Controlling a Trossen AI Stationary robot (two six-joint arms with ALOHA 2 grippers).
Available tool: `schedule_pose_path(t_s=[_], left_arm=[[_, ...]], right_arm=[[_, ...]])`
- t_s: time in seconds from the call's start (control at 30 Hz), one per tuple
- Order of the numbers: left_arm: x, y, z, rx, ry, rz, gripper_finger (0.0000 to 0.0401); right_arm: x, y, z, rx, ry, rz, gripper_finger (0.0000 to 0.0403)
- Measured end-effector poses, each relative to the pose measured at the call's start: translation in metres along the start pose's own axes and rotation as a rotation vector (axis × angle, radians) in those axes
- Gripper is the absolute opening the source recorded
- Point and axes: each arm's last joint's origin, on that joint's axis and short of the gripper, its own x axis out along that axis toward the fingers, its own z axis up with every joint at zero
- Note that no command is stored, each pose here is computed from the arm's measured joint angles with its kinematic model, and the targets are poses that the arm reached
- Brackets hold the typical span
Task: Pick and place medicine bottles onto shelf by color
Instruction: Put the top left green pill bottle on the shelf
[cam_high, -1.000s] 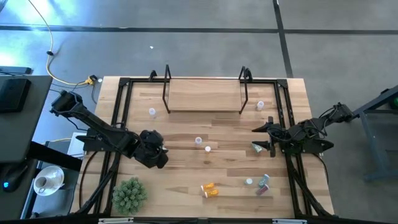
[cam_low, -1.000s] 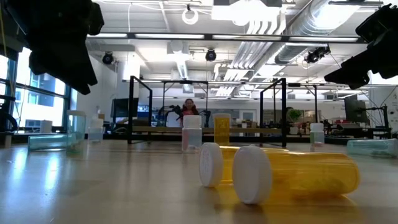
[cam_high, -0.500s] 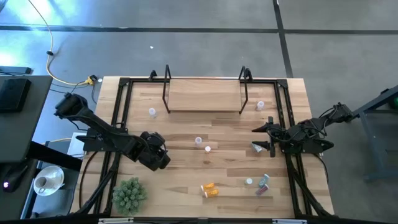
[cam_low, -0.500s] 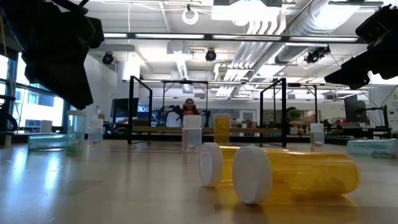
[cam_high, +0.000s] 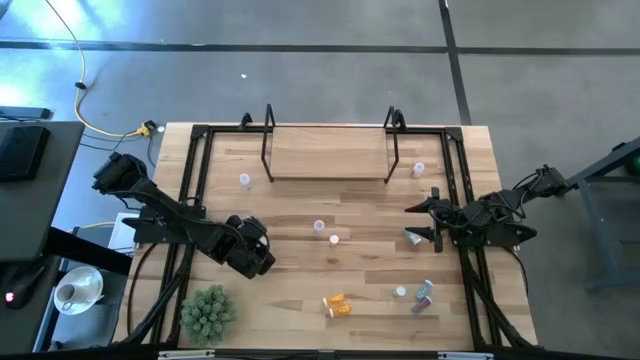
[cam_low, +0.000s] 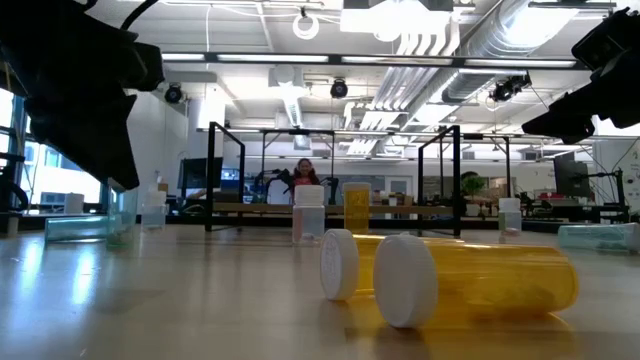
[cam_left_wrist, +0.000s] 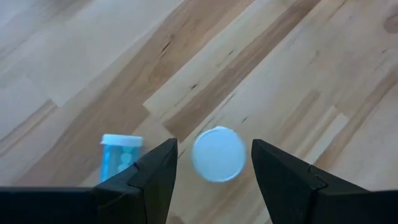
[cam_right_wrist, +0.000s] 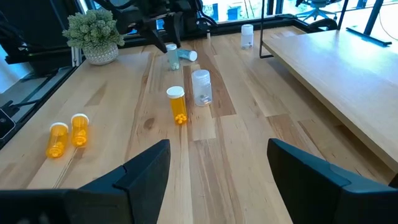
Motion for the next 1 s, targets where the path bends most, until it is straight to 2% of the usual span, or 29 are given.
schedule_pose_path(t_s=[0.27, 0.8, 1.0], left_arm=[[0.007, -0.002, -0.004, 0.004, 0.008, 0.029, 0.0188], [0.012, -0.004, -0.006, 0.012, 0.013, 0.043, 0.0106], [0.011, -0.003, 0.001, 0.007, 0.007, 0.040, 0.0104]], right_arm=[[0.000, 0.000, 0.000, 0.000, 0.000, 0.000, 0.0259], [0.000, 0.000, 0.000, 0.000, 0.000, 0.000, 0.0259], [0.000, 0.000, 0.000, 0.000, 0.000, 0.000, 0.0259]])
